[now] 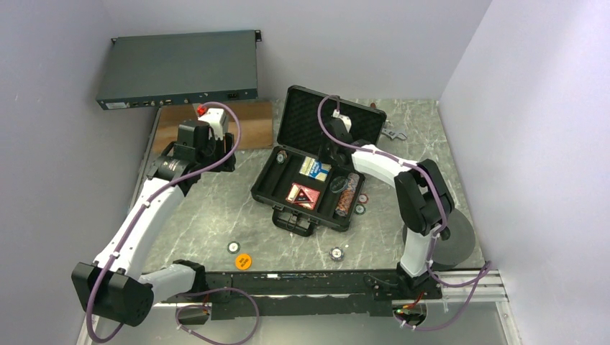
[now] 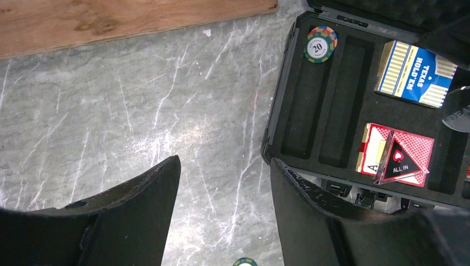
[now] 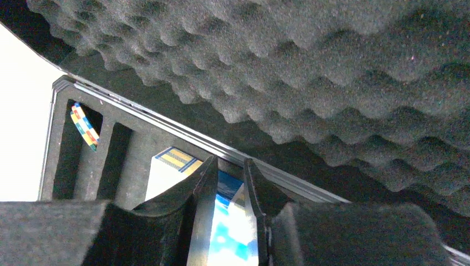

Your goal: Pack up texas hold em set

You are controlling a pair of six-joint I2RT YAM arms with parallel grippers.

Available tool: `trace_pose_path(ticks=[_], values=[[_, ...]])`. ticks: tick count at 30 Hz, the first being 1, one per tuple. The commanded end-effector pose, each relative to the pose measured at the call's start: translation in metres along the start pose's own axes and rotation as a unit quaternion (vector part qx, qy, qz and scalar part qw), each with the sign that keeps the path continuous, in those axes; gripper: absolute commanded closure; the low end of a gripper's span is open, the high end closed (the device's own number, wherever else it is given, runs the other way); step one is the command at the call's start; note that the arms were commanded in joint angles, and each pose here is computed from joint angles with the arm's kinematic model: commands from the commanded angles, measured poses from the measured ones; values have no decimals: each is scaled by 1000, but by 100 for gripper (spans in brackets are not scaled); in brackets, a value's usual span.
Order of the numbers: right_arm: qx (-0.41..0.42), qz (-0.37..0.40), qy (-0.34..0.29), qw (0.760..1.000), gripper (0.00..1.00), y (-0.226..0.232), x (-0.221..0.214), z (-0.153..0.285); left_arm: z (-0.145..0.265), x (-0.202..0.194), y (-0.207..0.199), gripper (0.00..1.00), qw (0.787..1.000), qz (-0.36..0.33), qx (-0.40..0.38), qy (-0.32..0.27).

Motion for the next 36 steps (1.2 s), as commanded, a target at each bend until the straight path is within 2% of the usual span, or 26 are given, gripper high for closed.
trace_pose_path(ticks=[1, 5, 10, 19, 27, 36], values=[[23, -17, 26, 999, 74, 11, -18, 12, 1, 6, -3, 34, 1000, -7, -5, -11], [25, -18, 34, 999, 73, 11, -32, 15, 0, 6, -3, 34, 1000, -8, -5, -10], [18, -14, 33, 999, 52, 7, -41, 16, -1, 5, -2, 34, 1000, -8, -1, -7], [8, 31, -12, 999, 34, 7, -6, 46, 3, 7, 0, 35, 1000, -7, 3, -17], [-5, 46, -37, 998, 27, 1, 14, 88, 4, 7, 1, 35, 1000, -8, 5, -18], [-19, 29, -26, 999, 27, -17, -5, 122, 7, 8, 1, 35, 1000, -8, 6, -24]])
Point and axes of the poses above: each gripper's point midway between its finger pads, its own z axis back along the fingers, its own y axis along the line the jaws close on, x = y × z, the point moved 4 cm from there along z, back along the fingers, and after that the axes turned 11 degrees about z, right-handed, at the moved point
